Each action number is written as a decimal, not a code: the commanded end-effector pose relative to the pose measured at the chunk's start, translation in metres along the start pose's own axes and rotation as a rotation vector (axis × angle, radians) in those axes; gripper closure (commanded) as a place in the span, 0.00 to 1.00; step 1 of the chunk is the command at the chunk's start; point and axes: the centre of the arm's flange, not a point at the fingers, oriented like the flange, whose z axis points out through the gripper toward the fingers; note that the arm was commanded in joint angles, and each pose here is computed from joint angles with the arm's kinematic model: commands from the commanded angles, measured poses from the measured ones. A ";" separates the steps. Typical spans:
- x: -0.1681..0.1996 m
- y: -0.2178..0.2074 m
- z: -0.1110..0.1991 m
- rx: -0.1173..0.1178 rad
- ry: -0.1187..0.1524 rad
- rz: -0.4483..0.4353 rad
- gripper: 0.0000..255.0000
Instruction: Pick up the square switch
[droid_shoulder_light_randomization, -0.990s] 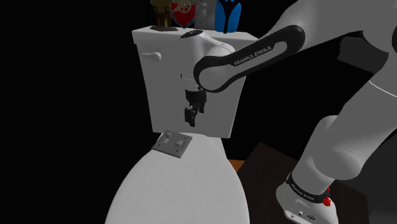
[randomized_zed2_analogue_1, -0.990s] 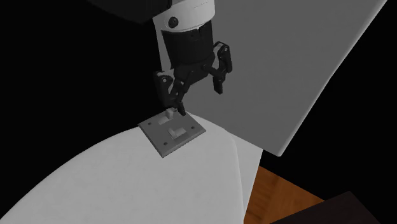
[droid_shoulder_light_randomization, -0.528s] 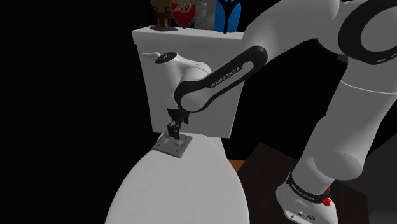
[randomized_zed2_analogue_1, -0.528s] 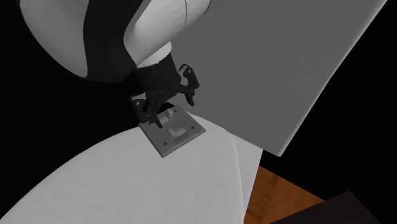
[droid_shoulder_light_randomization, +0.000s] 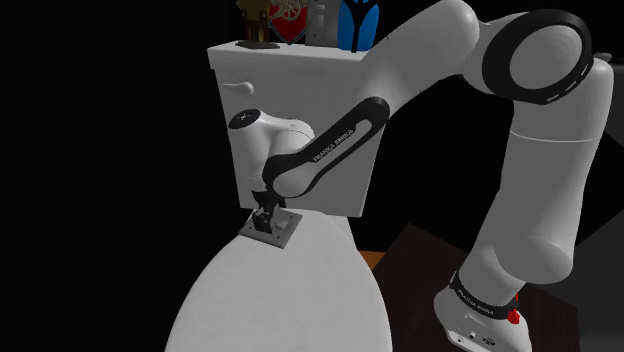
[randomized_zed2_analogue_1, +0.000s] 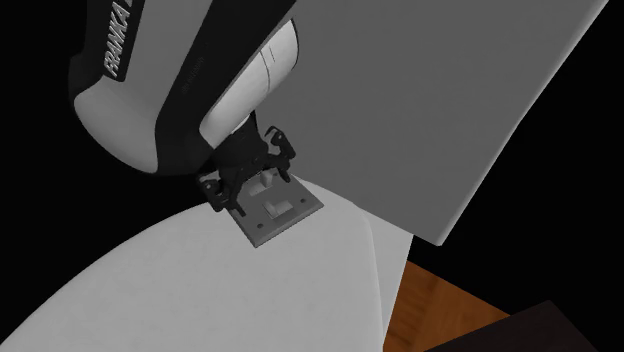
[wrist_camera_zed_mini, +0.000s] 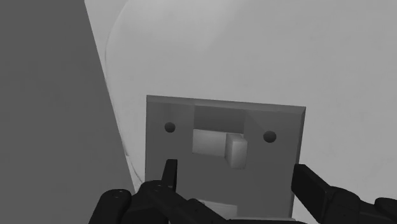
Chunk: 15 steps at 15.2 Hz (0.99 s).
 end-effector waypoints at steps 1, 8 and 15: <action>0.001 -0.003 0.010 0.000 0.000 0.000 0.00; 0.002 -0.005 0.018 0.000 0.000 0.000 1.00; 0.002 -0.004 0.013 0.000 0.000 0.000 1.00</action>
